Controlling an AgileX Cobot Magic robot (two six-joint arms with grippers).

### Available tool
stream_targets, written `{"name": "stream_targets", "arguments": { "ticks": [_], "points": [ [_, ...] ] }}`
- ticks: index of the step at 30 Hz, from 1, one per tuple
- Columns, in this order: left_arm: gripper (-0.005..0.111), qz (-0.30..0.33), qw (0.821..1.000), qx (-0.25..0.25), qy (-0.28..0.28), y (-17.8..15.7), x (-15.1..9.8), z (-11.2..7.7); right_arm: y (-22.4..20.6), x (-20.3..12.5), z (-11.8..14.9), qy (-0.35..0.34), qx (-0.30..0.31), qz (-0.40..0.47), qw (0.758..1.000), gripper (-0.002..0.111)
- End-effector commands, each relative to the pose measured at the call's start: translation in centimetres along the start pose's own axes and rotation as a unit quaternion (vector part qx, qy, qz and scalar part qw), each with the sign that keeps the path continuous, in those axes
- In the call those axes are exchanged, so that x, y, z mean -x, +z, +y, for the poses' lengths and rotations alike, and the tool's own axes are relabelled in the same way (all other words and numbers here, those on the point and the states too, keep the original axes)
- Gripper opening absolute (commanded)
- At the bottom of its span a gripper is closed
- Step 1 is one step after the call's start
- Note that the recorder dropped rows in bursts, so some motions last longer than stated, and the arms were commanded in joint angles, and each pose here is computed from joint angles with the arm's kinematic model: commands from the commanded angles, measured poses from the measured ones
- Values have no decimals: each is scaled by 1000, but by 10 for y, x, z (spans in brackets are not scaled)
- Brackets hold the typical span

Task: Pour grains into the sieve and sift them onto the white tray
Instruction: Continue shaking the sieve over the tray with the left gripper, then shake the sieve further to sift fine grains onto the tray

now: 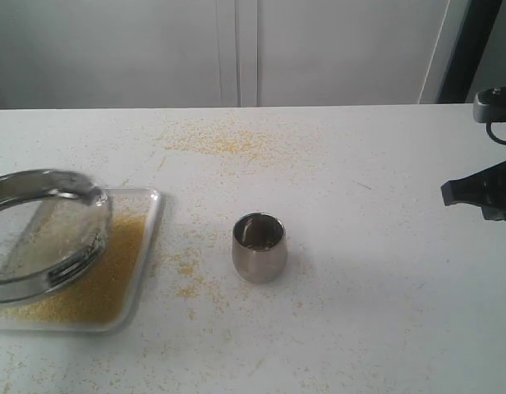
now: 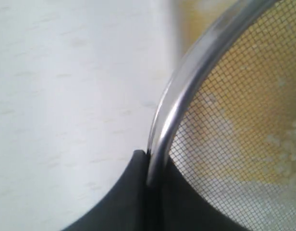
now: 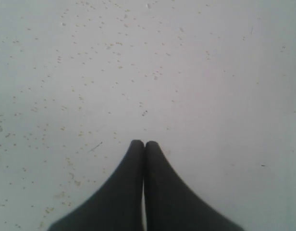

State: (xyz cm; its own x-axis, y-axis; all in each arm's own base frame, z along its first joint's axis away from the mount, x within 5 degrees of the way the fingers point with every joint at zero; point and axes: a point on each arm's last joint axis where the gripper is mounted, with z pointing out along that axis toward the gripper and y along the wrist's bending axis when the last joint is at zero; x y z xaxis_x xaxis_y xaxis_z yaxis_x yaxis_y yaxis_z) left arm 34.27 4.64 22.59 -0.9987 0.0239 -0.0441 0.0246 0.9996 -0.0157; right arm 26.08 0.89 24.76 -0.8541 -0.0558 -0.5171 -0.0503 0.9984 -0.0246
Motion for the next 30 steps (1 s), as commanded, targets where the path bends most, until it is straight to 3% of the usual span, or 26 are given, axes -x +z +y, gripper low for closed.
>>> {"name": "stream_targets", "arguments": {
  "ticks": [1,5,8,9,10,13,14,15,17,19,20,21,22,24,26,27,28,30],
  "points": [
    [0,10,999,18,35,-4,-5,5,-2,1,-3,5,-3,-8,1000,0],
    [0,-48,989,-98,98,-9,2,-17,-2,1,-3,5,-3,-8,1000,0],
    [0,-100,954,-223,176,-17,6,-41,-2,1,-3,5,-3,-8,1000,0],
    [0,-106,949,-232,184,-19,6,-42,-2,1,-3,5,-3,-8,1000,0],
    [0,-105,953,-224,173,-18,7,-41,-2,1,-3,5,-3,-8,1000,0],
    [0,-66,989,-130,31,-11,7,-21,-2,1,-3,5,-3,-8,1000,0],
    [0,-53,993,-102,-5,-9,5,-16,-2,1,-3,5,-3,-8,1000,0],
    [0,-52,994,-93,-5,-9,5,-14,-2,1,-3,5,-3,-8,1000,0],
    [0,-69,987,-135,62,-11,7,-24,-2,1,-3,5,-3,-8,1000,0],
    [0,-102,949,-235,185,-17,6,-43,-2,1,-3,5,-3,-8,1000,0],
    [0,-115,932,-273,211,-20,6,-49,-2,1,-3,5,-3,-8,1000,0],
    [0,-117,934,-273,198,-20,7,-49,-2,1,-3,5,-3,-8,1000,0],
    [0,-111,953,-240,151,-17,10,-43,-2,1,-3,5,-3,-8,1000,0],
    [0,-68,990,-123,28,-8,9,-21,-2,1,-3,5,-3,-8,1000,0],
    [0,-34,998,-39,-26,-4,4,-5,-2,1,-3,5,-3,-8,1000,0],
    [0,-34,998,-48,-8,-4,4,-7,-2,1,-3,5,-3,-8,1000,0],
    [0,-42,995,-77,47,-5,5,-13,-2,1,-3,5,-3,-8,1000,0],
    [0,-83,962,-191,178,-11,6,-35,-2,1,-3,5,-3,-8,1000,0]
  ]
}}
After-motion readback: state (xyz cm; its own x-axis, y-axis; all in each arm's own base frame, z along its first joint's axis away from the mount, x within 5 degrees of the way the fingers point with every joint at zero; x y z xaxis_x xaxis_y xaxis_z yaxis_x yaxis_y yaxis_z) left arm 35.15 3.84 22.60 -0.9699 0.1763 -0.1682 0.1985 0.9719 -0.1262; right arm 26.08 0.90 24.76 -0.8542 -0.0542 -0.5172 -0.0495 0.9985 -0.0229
